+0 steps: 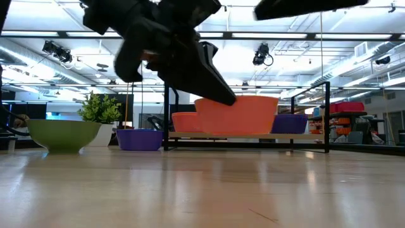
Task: Pick & Place Mini bowls
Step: Stack the orange bowl on top of the orange bowl on the shelf
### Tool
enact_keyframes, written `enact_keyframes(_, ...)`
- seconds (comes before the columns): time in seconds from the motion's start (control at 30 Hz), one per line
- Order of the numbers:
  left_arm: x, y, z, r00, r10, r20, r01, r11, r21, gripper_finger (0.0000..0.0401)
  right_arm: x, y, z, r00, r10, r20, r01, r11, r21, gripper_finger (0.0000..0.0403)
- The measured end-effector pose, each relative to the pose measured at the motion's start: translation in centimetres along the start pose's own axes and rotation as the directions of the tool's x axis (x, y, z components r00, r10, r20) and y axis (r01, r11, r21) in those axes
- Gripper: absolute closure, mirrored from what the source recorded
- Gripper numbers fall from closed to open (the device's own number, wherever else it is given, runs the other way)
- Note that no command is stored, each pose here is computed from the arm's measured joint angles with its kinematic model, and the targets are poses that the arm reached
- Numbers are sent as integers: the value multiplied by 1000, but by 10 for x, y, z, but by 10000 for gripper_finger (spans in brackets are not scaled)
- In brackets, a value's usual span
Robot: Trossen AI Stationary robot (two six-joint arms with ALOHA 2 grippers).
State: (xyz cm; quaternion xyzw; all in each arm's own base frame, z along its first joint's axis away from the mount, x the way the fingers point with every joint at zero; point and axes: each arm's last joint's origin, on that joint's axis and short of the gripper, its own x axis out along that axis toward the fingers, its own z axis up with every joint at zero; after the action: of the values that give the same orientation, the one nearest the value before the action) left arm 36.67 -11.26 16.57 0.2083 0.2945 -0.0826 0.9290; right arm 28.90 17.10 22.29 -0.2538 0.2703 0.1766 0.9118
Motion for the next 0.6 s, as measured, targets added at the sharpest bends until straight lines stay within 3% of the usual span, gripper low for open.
enact_keyframes(0.1,-6,7,1,993,105,-44,-107,993,-48,397,-12,10,0,999,7,-40,-4,997,76,290)
enact_keyframes(0.23,-24,35,14,971,219,-92,-230,963,-137,397,-22,30,-3,993,55,-106,-35,982,185,301)
enact_keyframes(0.47,-43,116,27,920,379,-97,-391,878,-275,396,-28,57,-7,993,11,-120,17,973,231,331)
enact_keyframes(0.6,-45,164,5,877,452,-167,-481,806,-344,396,-27,62,-16,990,-37,-134,62,980,188,346)
